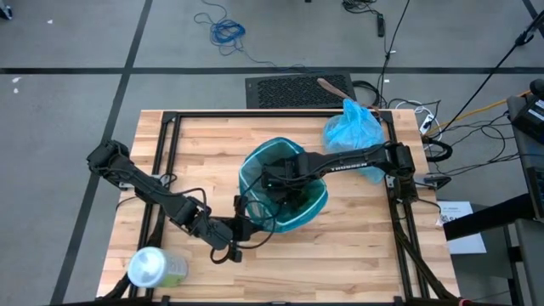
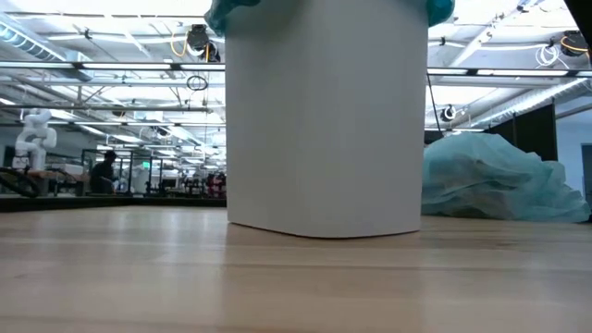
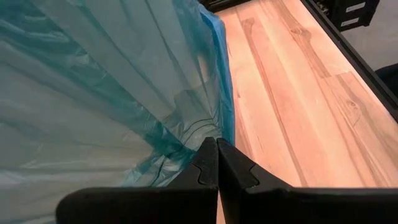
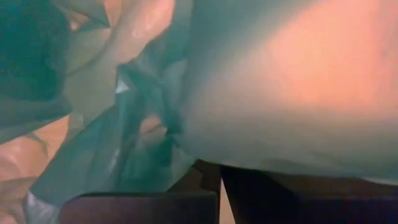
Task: Place trash/remove bag and relplace
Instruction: Insert the blue trash bag into the trash bin
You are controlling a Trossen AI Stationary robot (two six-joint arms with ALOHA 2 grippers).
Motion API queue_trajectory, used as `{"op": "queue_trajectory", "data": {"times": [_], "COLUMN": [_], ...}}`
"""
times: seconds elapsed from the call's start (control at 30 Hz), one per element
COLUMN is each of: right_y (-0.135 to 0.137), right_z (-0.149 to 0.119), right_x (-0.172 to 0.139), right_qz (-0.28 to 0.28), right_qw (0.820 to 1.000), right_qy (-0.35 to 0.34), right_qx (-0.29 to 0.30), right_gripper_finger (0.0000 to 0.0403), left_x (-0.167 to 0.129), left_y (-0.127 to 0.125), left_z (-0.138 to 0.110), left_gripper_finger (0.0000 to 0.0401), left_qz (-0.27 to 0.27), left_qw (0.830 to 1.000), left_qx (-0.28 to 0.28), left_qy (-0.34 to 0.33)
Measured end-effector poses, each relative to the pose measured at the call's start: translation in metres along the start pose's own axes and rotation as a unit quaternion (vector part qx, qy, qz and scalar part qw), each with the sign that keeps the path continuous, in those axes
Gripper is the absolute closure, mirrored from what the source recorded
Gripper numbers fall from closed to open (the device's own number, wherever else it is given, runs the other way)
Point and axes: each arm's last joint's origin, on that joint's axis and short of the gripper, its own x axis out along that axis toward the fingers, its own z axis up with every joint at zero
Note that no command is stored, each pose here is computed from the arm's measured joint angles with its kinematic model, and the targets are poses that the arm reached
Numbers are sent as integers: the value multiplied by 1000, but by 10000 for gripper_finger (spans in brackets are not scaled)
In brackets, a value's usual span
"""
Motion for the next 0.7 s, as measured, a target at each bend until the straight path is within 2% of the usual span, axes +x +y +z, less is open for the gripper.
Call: {"op": "queue_trajectory", "data": {"times": [0.53, 0.7], "right_y": [2, 3], "right_z": [-4, -4], "right_x": [7, 8], "right_qz": [3, 4], "right_qw": [1000, 1000], "right_qy": [6, 9], "right_qx": [-9, -7], "right_gripper_finger": [403, 403], "left_x": [-2, -32], "left_y": [-2, -1], "left_z": [2, 18], "left_gripper_finger": [400, 400], "left_qz": [-4, -20], "left_qw": [1000, 999], "left_qx": [4, -4], "left_qy": [-4, -41]}}
